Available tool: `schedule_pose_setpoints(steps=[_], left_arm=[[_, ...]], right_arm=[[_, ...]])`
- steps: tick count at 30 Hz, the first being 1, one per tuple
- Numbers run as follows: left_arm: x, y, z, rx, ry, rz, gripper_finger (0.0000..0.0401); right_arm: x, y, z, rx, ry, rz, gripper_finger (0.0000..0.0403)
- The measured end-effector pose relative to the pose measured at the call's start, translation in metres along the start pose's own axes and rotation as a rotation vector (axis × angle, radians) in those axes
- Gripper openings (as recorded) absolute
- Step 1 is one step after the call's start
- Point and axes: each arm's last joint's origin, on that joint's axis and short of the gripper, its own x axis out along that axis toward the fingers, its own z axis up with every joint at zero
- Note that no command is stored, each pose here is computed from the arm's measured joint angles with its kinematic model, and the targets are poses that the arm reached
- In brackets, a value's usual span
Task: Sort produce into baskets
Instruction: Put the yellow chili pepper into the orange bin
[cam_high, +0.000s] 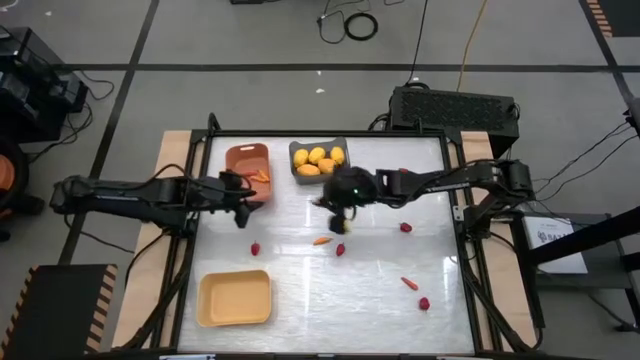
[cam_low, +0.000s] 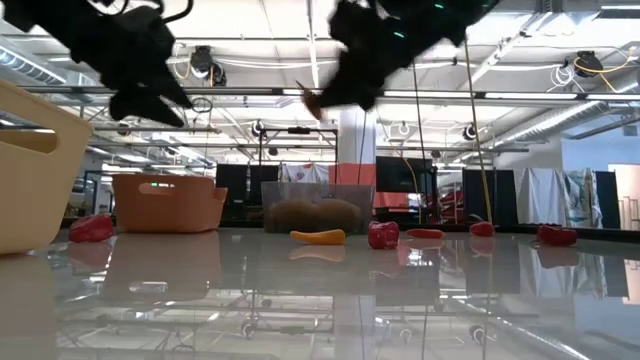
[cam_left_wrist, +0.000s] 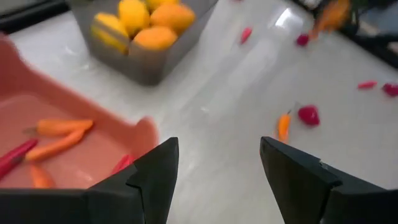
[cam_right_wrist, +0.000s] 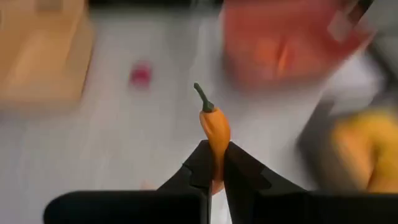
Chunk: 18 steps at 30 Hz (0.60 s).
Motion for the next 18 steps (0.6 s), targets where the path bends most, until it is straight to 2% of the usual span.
schedule_pose_setpoints(steps=[3,7,13,18], left_arm=[[-0.005,0.004,-0.005,0.004,0.043,0.004,0.0233],[-0.007,0.008,-0.011,-0.008,0.108,0.048,0.0233],[-0.011,0.021,-0.028,-0.069,0.267,0.209,0.0233],[-0.015,0.027,-0.035,-0.110,0.333,0.279,0.0233]], right_arm=[[0.016,-0.007,0.024,0.033,-0.097,-0.083,0.0020],[0.053,-0.019,0.050,0.052,-0.115,-0.111,0.0020],[0.111,-0.048,0.087,0.133,-0.177,-0.138,0.0020],[0.149,-0.069,0.095,0.240,-0.140,-0.060,0.0020]])
